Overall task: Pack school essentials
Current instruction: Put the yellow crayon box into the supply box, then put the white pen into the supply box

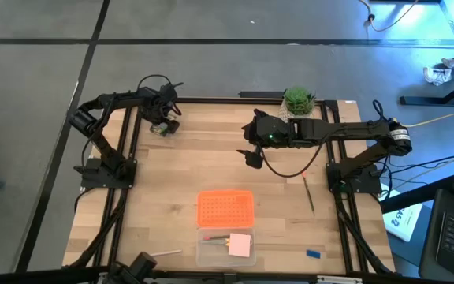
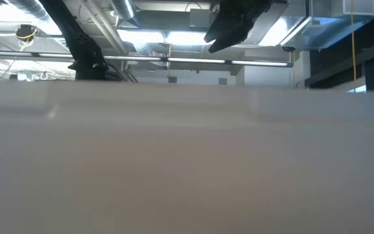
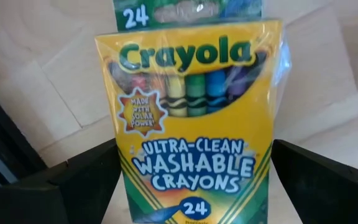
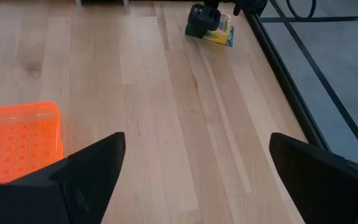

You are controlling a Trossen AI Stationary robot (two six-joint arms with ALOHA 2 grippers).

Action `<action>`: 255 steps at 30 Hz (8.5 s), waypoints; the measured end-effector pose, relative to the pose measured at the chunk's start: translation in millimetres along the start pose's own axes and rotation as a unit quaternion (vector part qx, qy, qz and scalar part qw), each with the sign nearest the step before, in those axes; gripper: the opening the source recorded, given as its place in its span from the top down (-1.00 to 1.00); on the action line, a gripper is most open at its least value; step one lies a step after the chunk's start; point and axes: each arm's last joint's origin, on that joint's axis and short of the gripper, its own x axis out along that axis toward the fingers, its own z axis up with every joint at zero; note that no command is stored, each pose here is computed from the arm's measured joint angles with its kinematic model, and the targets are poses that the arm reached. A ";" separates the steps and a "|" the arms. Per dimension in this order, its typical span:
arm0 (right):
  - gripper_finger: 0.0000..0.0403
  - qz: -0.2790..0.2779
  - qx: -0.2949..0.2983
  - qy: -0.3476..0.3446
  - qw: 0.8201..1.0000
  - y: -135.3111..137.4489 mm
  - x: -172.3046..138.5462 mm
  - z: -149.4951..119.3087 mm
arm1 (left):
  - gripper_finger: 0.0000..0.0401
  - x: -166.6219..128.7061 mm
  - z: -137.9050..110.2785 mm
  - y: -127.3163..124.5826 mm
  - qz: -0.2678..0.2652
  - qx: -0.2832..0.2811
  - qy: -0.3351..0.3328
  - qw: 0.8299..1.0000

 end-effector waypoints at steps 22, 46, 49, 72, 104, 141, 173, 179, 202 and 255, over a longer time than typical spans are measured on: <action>-0.97 0.000 -0.001 0.000 1.000 0.0 -0.1 0.1 | -0.98 0.6 2.8 -8.9 0.024 0.005 -0.023 0.999; -0.97 0.000 -0.001 0.000 1.000 0.1 -0.1 0.1 | -0.66 -0.3 4.4 -17.1 0.019 0.030 -0.040 0.999; -0.97 0.000 0.000 0.000 1.000 0.0 -0.1 0.1 | -0.58 -0.7 3.6 -20.7 0.018 0.037 -0.041 0.998; -0.97 0.000 -0.001 0.000 1.000 0.0 -0.1 0.1 | -0.44 -42.7 -29.5 -74.6 -0.031 0.127 -0.090 0.987; -0.97 0.004 0.012 -0.005 1.000 0.2 -0.1 1.0 | -0.44 -158.1 -195.0 -159.2 -0.277 0.316 -0.293 0.859; -0.97 0.283 -0.069 -0.058 0.955 97.7 -63.5 0.1 | -0.43 -127.6 -287.6 -251.5 -0.395 0.441 -0.289 0.753; -0.97 0.280 -0.076 -0.028 0.957 96.8 -62.3 -5.8 | -0.43 -113.7 -318.1 -331.9 -0.341 0.466 -0.246 0.779; -0.97 0.280 -0.076 -0.029 0.957 96.8 -62.3 -5.7 | -0.43 -105.4 -324.4 -333.5 -0.330 0.466 -0.241 0.785; -0.97 0.280 -0.075 -0.034 0.956 96.9 -62.3 -4.8 | -0.43 -79.7 -344.4 -338.9 -0.293 0.471 -0.256 0.792; -0.97 0.281 -0.074 -0.036 0.956 97.1 -62.4 -4.4 | -0.99 -146.8 -316.3 -266.8 -0.229 0.476 -0.207 0.824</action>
